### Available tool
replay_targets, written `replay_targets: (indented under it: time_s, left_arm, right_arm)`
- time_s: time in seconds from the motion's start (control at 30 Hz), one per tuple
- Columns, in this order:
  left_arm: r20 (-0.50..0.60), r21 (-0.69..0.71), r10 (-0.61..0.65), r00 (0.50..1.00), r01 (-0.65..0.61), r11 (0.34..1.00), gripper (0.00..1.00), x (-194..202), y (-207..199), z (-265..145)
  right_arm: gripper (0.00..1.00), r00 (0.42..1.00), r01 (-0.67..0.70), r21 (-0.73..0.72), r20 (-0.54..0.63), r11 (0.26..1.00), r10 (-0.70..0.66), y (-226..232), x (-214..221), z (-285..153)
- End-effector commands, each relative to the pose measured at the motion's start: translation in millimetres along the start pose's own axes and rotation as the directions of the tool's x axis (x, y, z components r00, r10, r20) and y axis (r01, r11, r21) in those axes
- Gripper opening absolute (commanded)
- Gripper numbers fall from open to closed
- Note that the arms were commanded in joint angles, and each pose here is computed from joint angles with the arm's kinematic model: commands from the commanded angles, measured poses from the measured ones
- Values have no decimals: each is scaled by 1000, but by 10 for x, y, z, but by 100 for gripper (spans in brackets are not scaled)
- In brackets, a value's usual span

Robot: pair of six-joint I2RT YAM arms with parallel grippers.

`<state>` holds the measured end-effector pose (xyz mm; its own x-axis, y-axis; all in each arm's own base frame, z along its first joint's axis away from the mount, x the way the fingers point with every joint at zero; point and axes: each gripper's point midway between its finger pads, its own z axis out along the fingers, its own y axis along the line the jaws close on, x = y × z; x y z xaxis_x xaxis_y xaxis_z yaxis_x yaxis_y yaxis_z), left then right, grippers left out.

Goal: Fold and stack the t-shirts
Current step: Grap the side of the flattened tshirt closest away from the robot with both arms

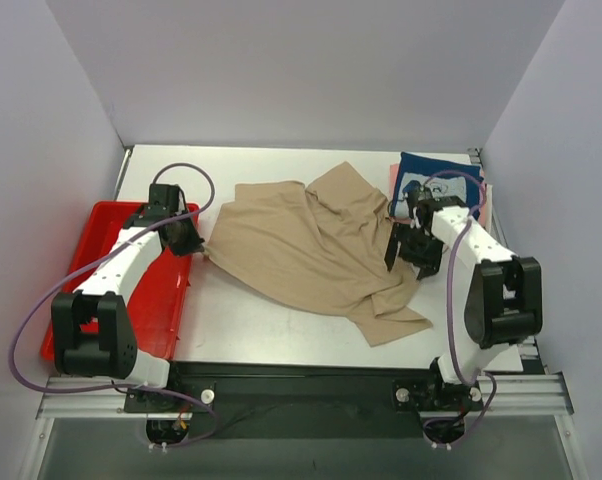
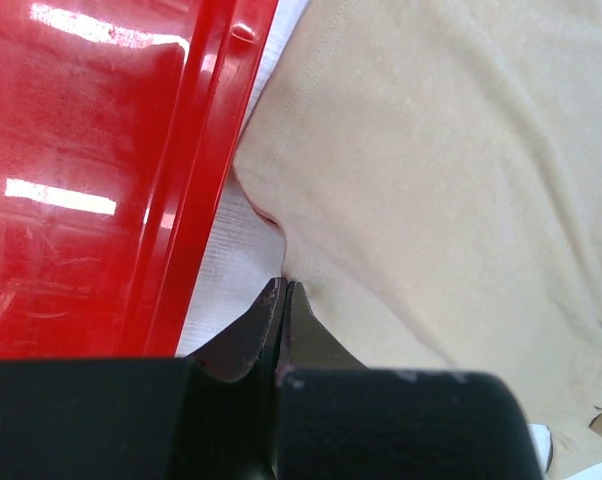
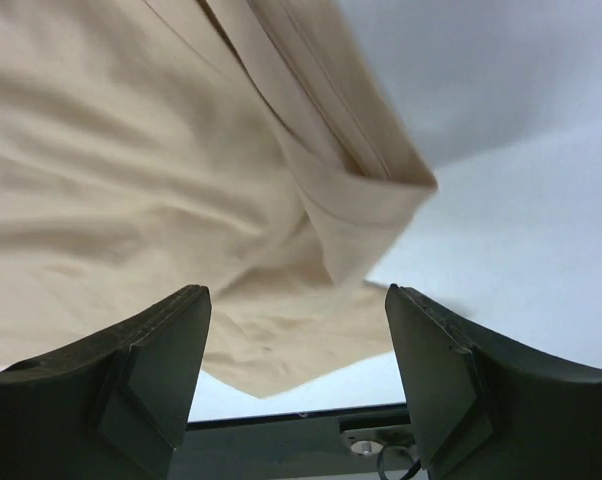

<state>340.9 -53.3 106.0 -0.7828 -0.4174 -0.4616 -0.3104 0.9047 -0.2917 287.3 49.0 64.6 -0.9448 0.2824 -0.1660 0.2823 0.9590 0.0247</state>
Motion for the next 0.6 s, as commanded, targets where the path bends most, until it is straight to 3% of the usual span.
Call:
replay_targets:
  time_s: [0.0, 0.2, 0.27, 0.37, 0.4, 0.43, 0.57]
  left_arm:
    - [11, 31, 11, 1000, -12, 999, 0, -53, -54, -8]
    - [2, 41, 16, 1000, -16, 999, 0, -27, -64, 21]
    - [9, 45, 19, 1000, -20, 999, 0, -59, -81, 15]
    - [33, 52, 23, 999, -25, 998, 0, -161, -123, -27]
    - [40, 52, 25, 999, -27, 998, 0, -199, -131, -43]
    - [47, 41, 29, 998, -31, 999, 0, -236, -116, -67]
    - [101, 23, 8, 995, -10, 1000, 0, -486, -31, -144]
  right_arm:
    - [72, 995, -23, 28, -93, 999, 26, -170, 456, -9]
    - [71, 995, -34, 28, -88, 999, 37, -132, 369, 167]
    - [60, 993, -29, 26, -111, 999, 32, -87, 303, 228]
    - [33, 993, -34, 13, -113, 999, 35, -50, 210, 218]
    - [22, 994, -33, 7, -102, 999, 34, -40, 168, 178]
    - [2, 996, -28, 14, -87, 1000, 29, -52, 122, 135]
    - [0, 1000, -20, 56, -4, 998, 20, -174, -162, -176]
